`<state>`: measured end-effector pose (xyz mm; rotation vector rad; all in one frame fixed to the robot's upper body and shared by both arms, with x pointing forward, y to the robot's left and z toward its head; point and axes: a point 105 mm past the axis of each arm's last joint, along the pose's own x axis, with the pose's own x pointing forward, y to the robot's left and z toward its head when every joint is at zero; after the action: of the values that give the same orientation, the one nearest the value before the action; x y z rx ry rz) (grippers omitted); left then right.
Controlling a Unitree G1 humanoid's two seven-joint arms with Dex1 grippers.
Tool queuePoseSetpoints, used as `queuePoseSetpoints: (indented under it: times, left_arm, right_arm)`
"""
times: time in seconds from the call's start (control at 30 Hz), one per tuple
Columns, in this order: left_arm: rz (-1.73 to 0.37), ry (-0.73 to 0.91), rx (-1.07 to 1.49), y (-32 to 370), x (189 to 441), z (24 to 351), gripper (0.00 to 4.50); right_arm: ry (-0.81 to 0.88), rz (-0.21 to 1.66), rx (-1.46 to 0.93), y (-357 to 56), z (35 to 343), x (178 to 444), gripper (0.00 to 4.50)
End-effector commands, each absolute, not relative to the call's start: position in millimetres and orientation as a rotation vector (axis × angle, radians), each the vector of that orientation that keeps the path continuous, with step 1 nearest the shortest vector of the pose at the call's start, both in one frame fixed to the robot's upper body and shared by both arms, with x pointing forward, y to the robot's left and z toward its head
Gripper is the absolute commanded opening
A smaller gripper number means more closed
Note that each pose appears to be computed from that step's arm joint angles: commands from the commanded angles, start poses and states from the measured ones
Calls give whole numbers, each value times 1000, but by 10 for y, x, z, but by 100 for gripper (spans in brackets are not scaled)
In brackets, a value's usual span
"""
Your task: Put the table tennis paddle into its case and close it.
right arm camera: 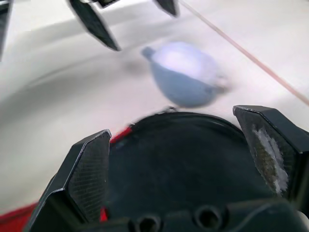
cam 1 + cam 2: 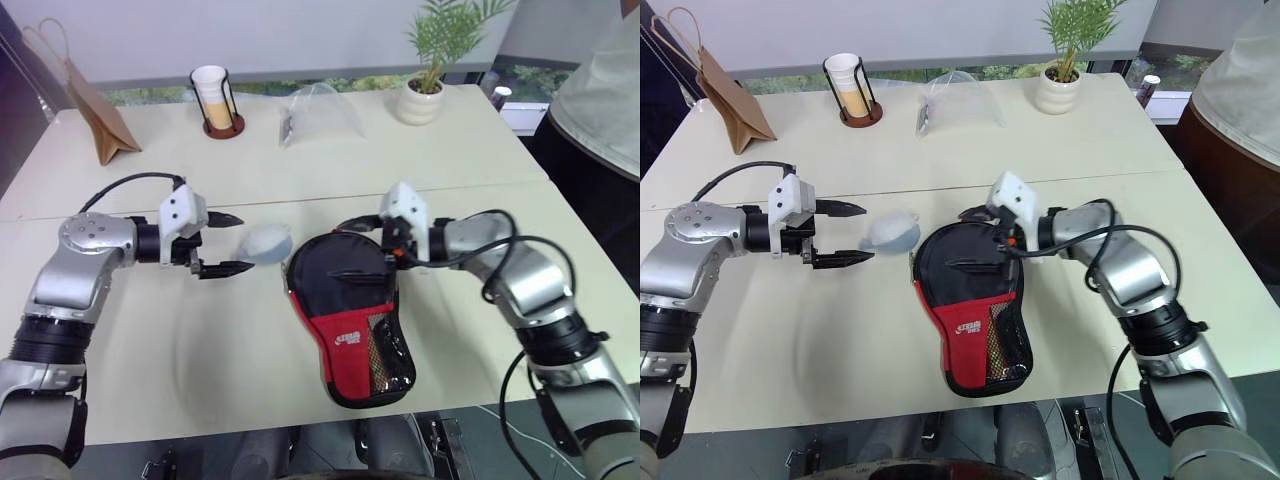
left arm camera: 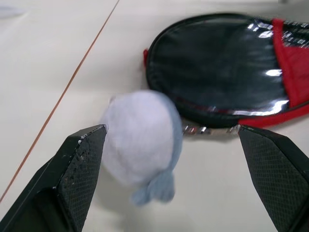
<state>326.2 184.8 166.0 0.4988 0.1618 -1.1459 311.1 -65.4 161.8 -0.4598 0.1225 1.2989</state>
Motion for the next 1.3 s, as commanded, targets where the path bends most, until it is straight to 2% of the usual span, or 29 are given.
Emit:
queuePoseSetpoints:
  times: [0.03,0.4,0.6,0.87,0.97,1.13,1.2,1.23,1.3]
  left_arm:
    - [-1149,132,553,1829,3310,1703,450]
    - [-1150,169,655,1790,3499,1381,450]
    - [-1130,161,654,1676,3660,1253,450]
    - [-1133,124,567,1505,3783,1292,450]
    - [-1131,124,544,1497,3807,1299,362]
    - [-1108,119,497,1516,3861,1340,110]
    - [-1086,121,474,1541,3902,1363,24]
    - [-1077,122,463,1543,3925,1375,0]
    - [-1050,117,445,1541,3988,1412,0]
  right_arm:
    - [109,1331,-480,-523,1496,3121,445]
    - [252,1324,-550,-539,871,3229,445]
    - [286,1316,-554,-589,771,3231,445]
    - [316,1308,-568,-618,660,3172,445]
    - [316,1304,-569,-608,651,3159,450]
    - [326,1297,-566,-580,623,3141,450]
    - [343,1291,-577,-559,596,3143,450]
    - [357,1287,-586,-558,577,3146,450]
    - [385,1269,-593,-545,555,3168,450]
